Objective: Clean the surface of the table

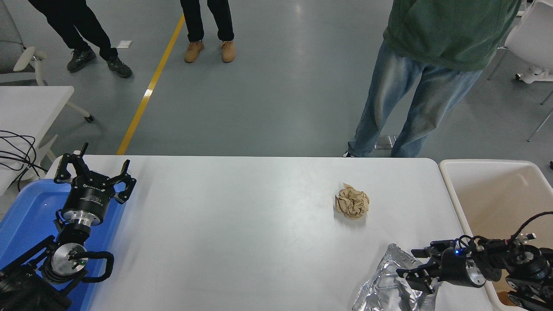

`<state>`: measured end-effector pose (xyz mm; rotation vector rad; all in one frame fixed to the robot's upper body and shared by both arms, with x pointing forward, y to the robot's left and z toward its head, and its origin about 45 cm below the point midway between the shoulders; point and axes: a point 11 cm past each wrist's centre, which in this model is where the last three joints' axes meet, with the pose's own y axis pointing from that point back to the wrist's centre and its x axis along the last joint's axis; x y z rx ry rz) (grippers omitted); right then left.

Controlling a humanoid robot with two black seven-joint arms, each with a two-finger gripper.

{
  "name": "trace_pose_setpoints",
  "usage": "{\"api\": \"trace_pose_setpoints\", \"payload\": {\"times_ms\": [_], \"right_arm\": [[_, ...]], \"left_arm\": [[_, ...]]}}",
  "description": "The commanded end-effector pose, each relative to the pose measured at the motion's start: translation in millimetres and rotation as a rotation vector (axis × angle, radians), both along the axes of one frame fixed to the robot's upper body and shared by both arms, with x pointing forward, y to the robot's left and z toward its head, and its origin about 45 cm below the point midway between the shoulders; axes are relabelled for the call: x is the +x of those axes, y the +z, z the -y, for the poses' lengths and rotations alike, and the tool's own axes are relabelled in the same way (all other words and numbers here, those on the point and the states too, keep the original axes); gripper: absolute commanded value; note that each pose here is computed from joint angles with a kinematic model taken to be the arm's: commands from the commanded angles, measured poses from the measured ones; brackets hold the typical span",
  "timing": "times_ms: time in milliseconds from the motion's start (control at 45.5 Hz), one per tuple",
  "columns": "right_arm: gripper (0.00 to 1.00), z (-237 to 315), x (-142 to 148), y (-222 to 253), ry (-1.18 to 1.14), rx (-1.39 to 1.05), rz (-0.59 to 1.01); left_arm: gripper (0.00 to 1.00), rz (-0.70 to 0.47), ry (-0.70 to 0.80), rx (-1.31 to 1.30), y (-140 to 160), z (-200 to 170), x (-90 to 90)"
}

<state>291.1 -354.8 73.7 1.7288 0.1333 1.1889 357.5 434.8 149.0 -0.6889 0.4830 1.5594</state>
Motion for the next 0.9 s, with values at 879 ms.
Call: {"api": "trace_pose_setpoints", "payload": {"times_ms": [879], "right_arm": [[0.0, 17.6, 8.3, 12.1, -0.037, -0.047, -0.039]], "left_arm": [[0.99, 0.0, 0.0, 0.001, 0.2, -0.5, -0.1]]}}
